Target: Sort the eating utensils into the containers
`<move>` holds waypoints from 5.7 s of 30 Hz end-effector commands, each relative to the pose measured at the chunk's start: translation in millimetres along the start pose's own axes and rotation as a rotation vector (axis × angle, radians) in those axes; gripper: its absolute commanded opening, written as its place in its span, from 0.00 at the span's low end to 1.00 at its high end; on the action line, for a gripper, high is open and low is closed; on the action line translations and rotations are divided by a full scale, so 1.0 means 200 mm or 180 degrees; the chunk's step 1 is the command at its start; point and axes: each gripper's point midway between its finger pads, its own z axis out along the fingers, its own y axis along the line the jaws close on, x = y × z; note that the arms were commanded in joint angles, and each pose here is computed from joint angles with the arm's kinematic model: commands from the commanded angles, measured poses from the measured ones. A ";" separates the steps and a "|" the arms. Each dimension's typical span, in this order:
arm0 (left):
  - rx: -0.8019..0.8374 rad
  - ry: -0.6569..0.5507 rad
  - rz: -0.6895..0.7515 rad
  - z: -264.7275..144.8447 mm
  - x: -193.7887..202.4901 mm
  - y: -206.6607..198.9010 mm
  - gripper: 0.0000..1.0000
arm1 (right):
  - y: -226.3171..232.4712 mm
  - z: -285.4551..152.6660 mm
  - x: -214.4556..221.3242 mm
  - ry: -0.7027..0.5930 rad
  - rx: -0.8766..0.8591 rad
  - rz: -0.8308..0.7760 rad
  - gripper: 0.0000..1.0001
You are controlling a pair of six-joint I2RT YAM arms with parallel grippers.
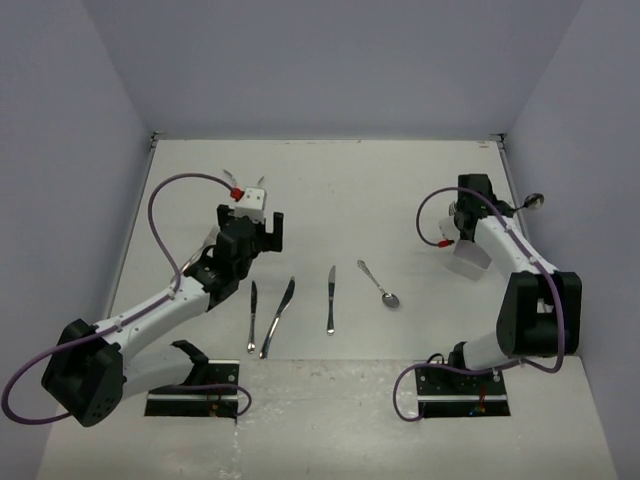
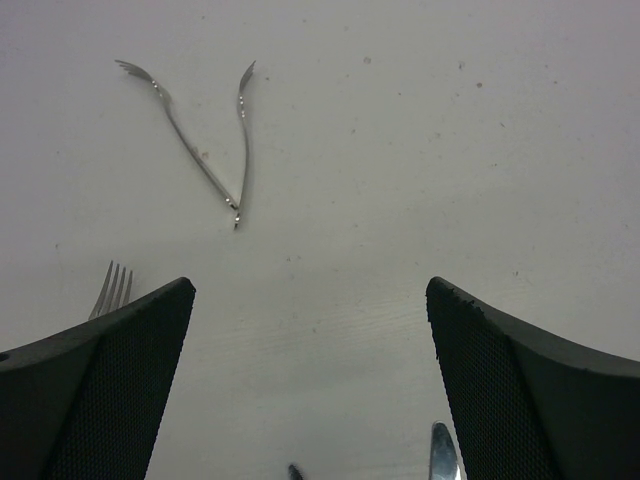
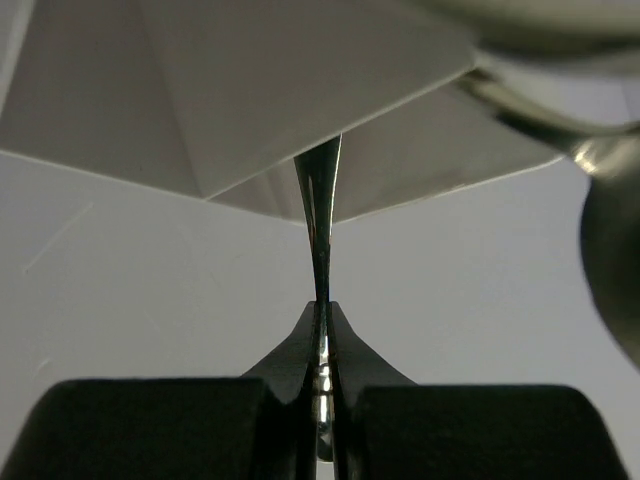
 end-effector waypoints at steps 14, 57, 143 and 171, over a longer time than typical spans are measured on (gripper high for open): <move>-0.0183 -0.0181 -0.0205 -0.09 -0.01 0.10 1.00 | -0.15 -0.11 -0.15 -0.0103 0.0130 -0.0678 0.27; -0.0019 -0.0465 -0.0380 -0.22 -0.50 0.06 1.00 | -0.94 -1.61 -0.22 -0.4946 0.0305 0.5951 0.99; -0.0299 -0.0504 -0.0277 -0.25 -0.33 0.18 1.00 | -0.10 -0.39 0.16 -0.0681 0.0963 0.0148 0.00; -0.0183 -0.0386 0.0032 -0.14 -0.33 0.10 1.00 | -0.03 -0.05 0.09 -0.0258 0.0490 -0.0271 0.00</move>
